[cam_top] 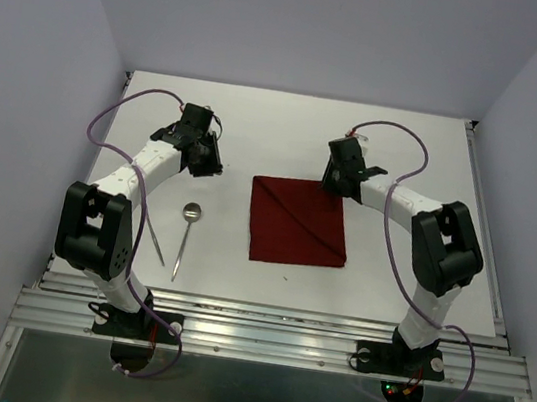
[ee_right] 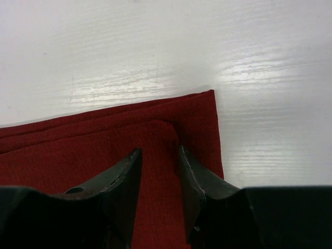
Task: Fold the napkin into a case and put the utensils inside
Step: Fold the top corner of the square-folded napkin at the center of the board, then smooth out the upper triangle-folded napkin at the center of the board.
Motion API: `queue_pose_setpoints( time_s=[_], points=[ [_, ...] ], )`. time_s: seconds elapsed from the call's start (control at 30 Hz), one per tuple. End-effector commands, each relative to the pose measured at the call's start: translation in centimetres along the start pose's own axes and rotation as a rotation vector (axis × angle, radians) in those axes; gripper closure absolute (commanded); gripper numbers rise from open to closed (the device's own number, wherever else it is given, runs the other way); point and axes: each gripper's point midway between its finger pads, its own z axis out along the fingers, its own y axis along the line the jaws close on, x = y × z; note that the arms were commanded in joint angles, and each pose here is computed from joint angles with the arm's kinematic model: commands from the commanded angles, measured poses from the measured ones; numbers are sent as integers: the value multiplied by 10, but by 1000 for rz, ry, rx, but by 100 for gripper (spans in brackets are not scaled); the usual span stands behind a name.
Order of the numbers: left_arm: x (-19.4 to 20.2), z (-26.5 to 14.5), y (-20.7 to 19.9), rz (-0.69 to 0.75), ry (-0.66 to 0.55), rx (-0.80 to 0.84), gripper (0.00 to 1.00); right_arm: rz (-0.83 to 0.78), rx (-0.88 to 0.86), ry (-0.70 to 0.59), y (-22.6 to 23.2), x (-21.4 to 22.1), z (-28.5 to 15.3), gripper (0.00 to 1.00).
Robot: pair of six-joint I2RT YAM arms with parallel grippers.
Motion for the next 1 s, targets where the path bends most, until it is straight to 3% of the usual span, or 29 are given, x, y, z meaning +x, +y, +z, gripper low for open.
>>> queue_pose_setpoints(
  time_s=[0.0, 0.17, 0.27, 0.3, 0.37, 0.47, 0.77, 0.97],
  points=[
    [-7, -11, -17, 22, -22, 70, 64, 61, -9, -149, -4, -47, -34, 61],
    [-2, 0, -49, 66, 9, 121, 70, 92, 8, -157, -21, -40, -49, 65],
    [5, 11, -74, 99, 42, 169, 87, 113, -36, -102, -22, -18, -59, 74],
    [7, 19, -80, 106, 56, 172, 100, 115, -51, -63, -24, -2, -59, 77],
    [11, 25, -93, 117, 74, 200, 100, 119, -90, -49, -23, 6, -69, 91],
    [11, 38, -108, 111, 90, 232, 100, 115, -149, -2, -23, 27, -81, 99],
    [7, 70, -119, 91, 113, 231, 100, 128, -165, 147, -40, 83, -97, 99],
    [14, 93, -115, 95, 144, 202, 100, 173, -135, 162, -51, 101, -96, 99]
  ],
)
